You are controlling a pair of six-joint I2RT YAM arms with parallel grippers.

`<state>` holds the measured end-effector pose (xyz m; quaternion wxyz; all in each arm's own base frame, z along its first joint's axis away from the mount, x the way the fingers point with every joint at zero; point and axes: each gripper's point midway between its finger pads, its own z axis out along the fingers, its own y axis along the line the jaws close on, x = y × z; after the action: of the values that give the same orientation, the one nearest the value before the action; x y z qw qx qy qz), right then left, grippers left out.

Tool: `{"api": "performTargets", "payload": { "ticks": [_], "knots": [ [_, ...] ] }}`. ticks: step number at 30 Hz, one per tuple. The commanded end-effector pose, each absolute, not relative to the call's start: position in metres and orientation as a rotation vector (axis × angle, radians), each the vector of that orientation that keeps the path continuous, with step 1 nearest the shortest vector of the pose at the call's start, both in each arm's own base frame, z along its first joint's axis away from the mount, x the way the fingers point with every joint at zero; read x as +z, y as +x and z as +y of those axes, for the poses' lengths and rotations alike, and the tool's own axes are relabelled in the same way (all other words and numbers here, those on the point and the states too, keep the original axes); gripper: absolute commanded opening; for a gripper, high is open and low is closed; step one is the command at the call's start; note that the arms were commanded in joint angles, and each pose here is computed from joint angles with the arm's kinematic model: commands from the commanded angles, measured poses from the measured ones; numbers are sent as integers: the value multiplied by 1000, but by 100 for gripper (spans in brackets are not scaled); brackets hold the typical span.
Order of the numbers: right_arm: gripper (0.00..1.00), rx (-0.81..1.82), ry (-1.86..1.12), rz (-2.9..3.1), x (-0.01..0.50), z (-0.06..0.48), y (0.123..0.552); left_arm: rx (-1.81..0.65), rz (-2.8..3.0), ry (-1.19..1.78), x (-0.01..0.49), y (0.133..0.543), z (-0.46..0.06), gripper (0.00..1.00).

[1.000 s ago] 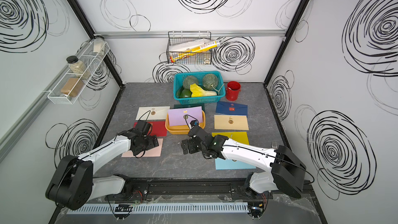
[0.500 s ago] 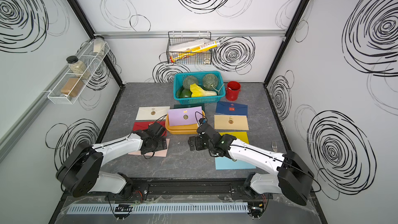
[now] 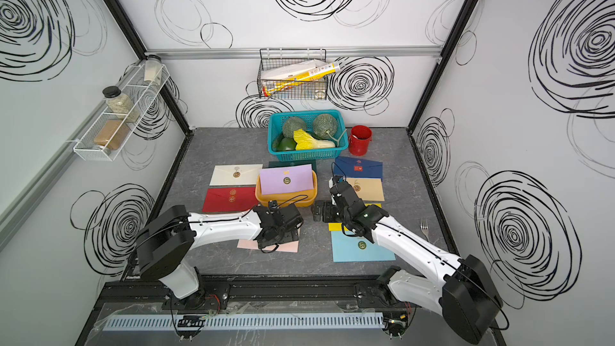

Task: Put the sealed envelopes into the storage box
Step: Pick up the envelope from the center of the board.

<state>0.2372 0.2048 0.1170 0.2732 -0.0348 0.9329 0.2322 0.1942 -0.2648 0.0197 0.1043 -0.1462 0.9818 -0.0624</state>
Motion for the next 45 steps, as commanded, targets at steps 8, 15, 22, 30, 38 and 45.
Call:
{"api": "performTargets", "payload": {
  "ticks": [8,15,22,30,38,45],
  "knots": [
    [100,755,-190,2630,93,216,206,-428,2740,-545,108,230,-261,99],
    [100,895,-209,2633,95,259,189,-233,2692,-680,89,224,-121,99],
    [100,997,-126,2685,71,287,168,-205,2810,-640,52,204,-99,99],
    [100,1086,4,2691,65,290,164,-202,2931,-399,30,208,-112,99],
    [100,1131,70,2694,57,295,162,-350,2991,-233,15,203,-135,98],
    [100,1105,65,2746,39,294,157,-413,3036,-136,9,191,-151,98]
  ]
}}
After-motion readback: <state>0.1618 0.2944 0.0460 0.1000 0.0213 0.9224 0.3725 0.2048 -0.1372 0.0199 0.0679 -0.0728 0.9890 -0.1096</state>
